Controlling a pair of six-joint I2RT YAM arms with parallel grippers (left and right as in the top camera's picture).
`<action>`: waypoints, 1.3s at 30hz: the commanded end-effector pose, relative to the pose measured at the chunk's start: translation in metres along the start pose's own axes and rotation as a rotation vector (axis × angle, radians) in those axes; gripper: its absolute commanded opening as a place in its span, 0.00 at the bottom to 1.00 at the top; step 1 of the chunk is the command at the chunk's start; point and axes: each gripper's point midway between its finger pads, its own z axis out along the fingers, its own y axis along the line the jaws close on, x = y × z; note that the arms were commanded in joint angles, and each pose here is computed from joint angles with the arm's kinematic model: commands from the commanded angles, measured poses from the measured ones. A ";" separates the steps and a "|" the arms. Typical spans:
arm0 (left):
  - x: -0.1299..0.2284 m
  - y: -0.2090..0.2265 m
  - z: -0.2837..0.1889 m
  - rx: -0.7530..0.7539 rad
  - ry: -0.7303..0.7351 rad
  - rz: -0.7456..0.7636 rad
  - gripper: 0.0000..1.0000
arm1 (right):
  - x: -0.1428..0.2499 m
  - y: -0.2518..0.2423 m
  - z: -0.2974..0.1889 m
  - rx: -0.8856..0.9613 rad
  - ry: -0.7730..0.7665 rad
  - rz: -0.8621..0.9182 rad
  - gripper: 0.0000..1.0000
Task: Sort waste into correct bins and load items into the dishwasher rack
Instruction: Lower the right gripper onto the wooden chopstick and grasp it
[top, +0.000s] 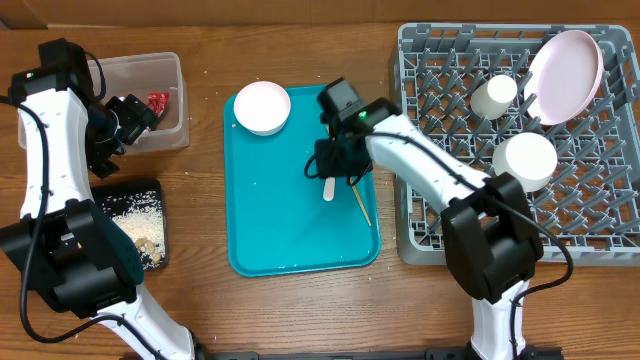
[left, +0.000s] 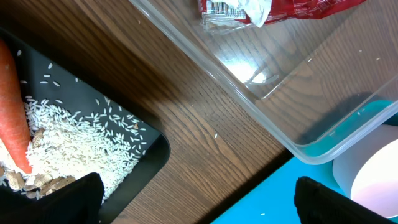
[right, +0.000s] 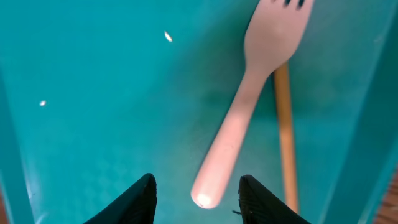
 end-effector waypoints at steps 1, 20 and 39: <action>0.001 -0.002 -0.003 0.010 -0.001 -0.018 1.00 | 0.000 -0.005 0.008 0.084 -0.051 0.061 0.46; 0.001 -0.002 -0.003 0.010 -0.001 -0.018 1.00 | -0.017 -0.016 0.045 0.172 -0.142 0.103 0.46; 0.001 -0.002 -0.003 0.010 -0.001 -0.018 1.00 | 0.003 -0.038 0.089 0.252 -0.060 0.123 0.04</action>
